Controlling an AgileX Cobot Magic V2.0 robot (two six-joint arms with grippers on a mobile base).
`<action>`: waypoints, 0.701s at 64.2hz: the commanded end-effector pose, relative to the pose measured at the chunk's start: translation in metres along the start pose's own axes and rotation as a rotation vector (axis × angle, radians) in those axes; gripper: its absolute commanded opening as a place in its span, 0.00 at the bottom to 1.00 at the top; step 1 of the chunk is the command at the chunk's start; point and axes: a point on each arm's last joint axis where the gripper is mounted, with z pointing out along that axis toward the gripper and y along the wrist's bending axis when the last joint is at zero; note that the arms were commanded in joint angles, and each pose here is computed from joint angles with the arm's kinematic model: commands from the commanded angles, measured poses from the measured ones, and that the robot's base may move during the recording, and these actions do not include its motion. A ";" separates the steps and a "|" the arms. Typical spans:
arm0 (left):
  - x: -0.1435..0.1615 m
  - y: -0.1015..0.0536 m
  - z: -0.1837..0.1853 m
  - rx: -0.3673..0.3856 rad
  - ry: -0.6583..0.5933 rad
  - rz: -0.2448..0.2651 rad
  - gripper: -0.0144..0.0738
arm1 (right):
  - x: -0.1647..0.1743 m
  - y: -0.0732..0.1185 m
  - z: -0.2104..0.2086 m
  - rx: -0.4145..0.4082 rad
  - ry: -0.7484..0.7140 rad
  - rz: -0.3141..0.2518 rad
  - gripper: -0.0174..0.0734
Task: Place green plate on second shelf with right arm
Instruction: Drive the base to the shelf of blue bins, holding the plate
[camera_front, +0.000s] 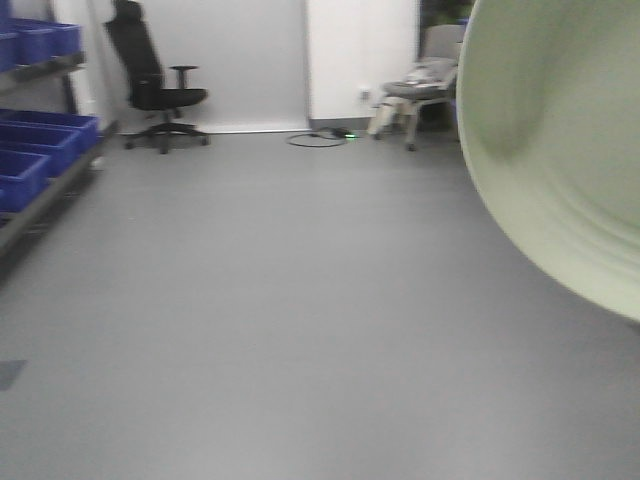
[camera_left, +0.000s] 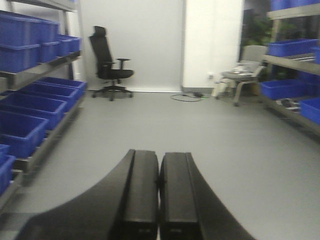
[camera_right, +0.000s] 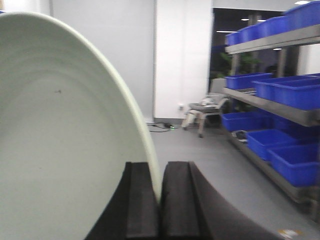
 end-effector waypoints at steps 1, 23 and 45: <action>0.007 0.000 0.000 0.004 -0.043 -0.011 0.31 | -0.018 -0.001 0.001 0.015 -0.125 0.009 0.25; 0.007 0.000 0.000 0.004 -0.043 -0.011 0.31 | -0.018 -0.001 0.001 0.015 -0.125 0.009 0.25; 0.007 0.000 0.000 0.004 -0.043 -0.011 0.31 | -0.018 -0.001 0.001 0.015 -0.125 0.009 0.25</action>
